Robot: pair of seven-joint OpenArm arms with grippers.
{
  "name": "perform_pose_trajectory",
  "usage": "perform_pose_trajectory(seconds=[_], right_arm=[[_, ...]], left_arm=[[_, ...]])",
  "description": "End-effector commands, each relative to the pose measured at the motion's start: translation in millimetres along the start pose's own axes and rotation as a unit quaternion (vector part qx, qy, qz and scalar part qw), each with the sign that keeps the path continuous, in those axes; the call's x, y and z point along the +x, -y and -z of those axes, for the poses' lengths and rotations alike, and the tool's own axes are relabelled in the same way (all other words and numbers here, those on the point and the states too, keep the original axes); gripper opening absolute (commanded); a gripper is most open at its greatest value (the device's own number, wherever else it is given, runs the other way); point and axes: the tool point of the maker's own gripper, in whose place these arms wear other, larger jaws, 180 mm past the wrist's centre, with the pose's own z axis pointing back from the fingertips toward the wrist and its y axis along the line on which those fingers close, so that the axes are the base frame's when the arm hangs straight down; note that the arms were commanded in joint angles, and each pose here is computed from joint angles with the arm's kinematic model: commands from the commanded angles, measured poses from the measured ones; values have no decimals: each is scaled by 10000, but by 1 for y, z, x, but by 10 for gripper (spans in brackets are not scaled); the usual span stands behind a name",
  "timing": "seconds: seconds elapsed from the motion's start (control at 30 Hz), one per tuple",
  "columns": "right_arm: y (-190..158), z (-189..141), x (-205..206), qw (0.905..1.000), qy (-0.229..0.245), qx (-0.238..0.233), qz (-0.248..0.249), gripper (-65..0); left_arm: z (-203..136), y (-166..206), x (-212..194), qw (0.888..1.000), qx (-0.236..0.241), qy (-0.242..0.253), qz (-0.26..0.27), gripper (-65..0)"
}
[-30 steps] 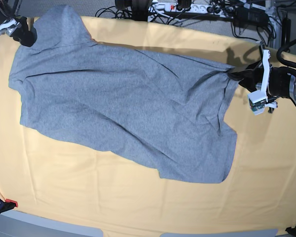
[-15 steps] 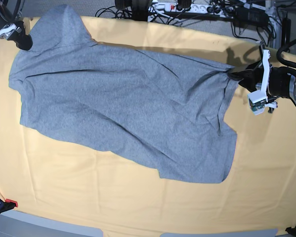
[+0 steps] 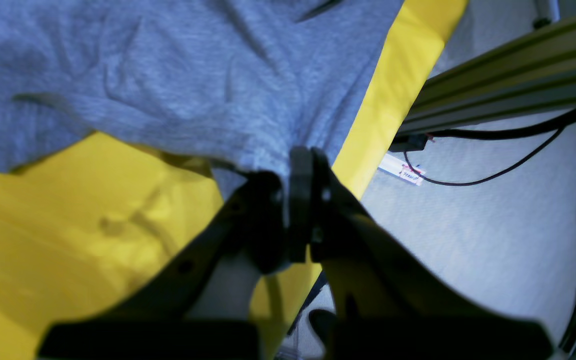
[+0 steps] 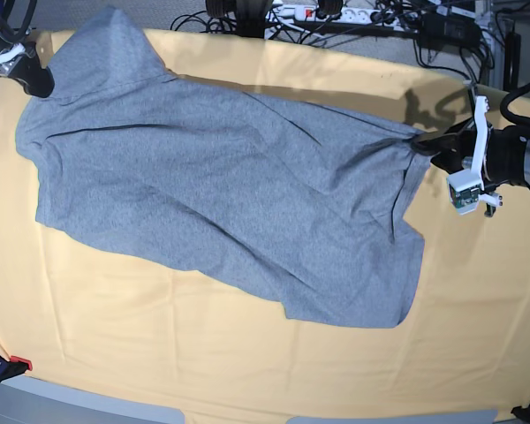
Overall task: Layout the t-shirt on the table in an organized manner, then fold the t-shirt properly
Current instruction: 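Lift and pull both grippers apart to flatten the shirt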
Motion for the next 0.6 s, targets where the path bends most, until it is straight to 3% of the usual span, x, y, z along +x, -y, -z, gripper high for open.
perform_pose_trajectory(seconds=[0.0,0.13,0.3,0.57], right_arm=[[-7,-7,14,9995,149,28,-277,-650],[-15,-16,29,9956,116,-287,-881,-650],[-8,-47,47,9834,-19,-961,-1536,-650],[5,-72,58,9763,42,-1386,-1659,-650]], left_arm=[[-9,1,9,9997,77,32,240,-650],[-12,15,16,9978,61,-118,649,-650],[-23,19,11,9945,120,-510,911,-650],[-30,16,6,9929,173,-731,923,-650]])
